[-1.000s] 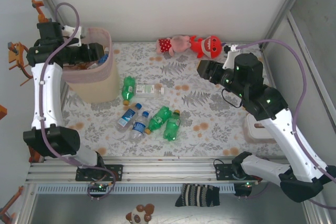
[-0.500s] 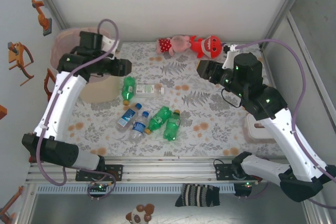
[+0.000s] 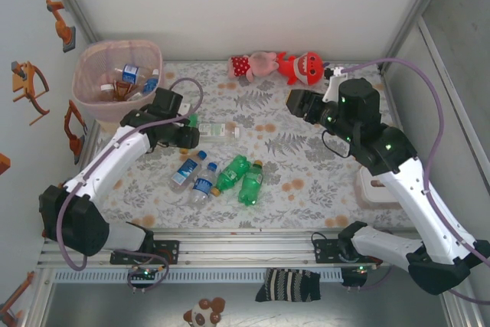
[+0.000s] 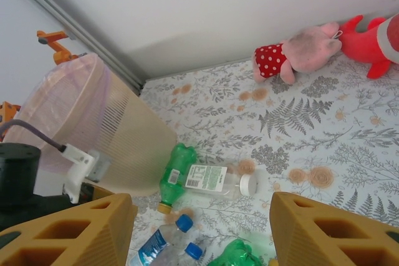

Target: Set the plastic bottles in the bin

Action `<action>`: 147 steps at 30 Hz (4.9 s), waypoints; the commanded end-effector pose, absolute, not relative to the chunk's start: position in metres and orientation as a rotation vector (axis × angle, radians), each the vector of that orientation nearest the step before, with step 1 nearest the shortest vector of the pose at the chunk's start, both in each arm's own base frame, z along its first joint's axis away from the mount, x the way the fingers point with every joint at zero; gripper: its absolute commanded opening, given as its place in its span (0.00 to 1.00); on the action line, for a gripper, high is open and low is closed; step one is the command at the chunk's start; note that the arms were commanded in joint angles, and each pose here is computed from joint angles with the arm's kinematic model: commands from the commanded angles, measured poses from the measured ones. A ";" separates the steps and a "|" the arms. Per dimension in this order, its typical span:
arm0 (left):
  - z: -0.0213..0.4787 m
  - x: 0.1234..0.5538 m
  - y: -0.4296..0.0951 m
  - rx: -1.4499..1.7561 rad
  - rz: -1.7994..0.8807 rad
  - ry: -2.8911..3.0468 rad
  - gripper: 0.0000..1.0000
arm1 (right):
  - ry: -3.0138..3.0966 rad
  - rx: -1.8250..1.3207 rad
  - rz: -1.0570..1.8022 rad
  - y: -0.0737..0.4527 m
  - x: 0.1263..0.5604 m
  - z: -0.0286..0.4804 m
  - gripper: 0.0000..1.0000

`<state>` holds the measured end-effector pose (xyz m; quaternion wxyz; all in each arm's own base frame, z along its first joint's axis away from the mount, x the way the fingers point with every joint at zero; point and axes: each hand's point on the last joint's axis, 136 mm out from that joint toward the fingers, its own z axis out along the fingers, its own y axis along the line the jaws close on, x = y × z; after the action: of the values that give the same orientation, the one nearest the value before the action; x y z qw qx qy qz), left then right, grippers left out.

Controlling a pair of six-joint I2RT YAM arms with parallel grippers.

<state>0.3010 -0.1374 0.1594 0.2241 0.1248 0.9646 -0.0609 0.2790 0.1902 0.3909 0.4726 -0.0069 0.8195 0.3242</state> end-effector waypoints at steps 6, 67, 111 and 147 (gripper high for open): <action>0.113 0.320 -0.121 0.210 -0.159 2.720 0.54 | 2.010 -0.029 0.773 0.190 0.280 0.386 0.58; 0.248 0.344 -0.149 0.280 -0.396 2.460 0.29 | 1.978 -0.026 0.749 0.180 0.273 0.394 0.59; 0.284 0.377 0.098 -0.224 0.191 2.551 0.44 | 1.971 -0.078 0.744 0.187 0.276 0.402 0.59; 0.344 0.281 -0.085 0.160 -0.411 2.385 0.47 | 1.983 -0.077 0.749 0.187 0.275 0.391 0.59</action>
<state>0.2982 -0.0711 0.3600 0.3819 0.0665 0.9107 -0.1426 0.2785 0.1876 0.3835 0.4759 -0.0269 0.8256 0.3020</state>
